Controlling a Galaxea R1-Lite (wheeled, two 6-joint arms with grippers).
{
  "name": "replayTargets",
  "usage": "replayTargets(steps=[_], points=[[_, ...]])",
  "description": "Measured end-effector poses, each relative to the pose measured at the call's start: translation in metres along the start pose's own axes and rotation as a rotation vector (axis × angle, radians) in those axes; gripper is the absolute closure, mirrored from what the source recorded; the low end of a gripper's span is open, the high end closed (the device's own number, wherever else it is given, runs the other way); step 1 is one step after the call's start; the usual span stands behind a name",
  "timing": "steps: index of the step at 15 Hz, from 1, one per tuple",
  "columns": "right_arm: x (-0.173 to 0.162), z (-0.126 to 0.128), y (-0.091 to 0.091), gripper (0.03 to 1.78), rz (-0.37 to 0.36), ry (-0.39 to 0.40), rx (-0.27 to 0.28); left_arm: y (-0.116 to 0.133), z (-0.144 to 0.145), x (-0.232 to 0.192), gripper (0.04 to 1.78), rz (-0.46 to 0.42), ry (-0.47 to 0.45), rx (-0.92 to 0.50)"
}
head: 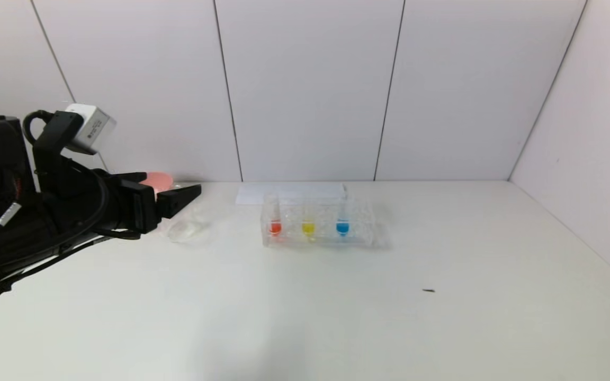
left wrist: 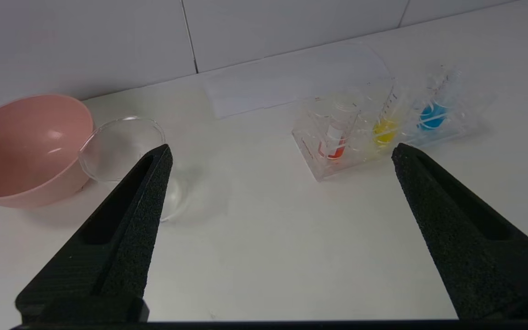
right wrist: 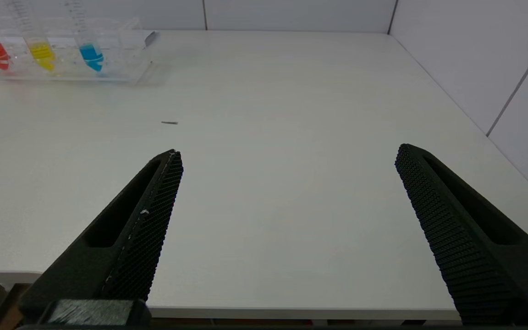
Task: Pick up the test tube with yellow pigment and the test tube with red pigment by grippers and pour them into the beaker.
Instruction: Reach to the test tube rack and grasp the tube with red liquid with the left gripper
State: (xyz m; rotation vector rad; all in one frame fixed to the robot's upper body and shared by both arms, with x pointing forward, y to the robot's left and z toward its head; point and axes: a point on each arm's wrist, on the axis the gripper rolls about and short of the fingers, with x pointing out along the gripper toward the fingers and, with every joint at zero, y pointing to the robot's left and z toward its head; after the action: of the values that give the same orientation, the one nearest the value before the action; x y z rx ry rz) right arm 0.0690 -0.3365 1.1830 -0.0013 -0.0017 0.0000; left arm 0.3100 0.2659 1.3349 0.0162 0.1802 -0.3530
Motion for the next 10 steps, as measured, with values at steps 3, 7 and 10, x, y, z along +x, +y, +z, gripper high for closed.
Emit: replayTargets(steps=[3, 7, 10], points=[[0.0, 0.0, 0.0, 0.11, 0.0, 0.0, 0.0, -0.002, -0.006, 0.019, 0.13, -0.01, -0.012, 0.001], [0.0, 0.0, 0.0, 0.11, 0.0, 0.0, 0.0, -0.006, -0.015, 0.043, 0.13, -0.019, -0.025, 0.007], [0.0, 0.0, 0.0, 0.11, 0.0, 0.0, 0.0, -0.008, -0.022, 0.055, 0.13, -0.027, -0.01, 0.005]])
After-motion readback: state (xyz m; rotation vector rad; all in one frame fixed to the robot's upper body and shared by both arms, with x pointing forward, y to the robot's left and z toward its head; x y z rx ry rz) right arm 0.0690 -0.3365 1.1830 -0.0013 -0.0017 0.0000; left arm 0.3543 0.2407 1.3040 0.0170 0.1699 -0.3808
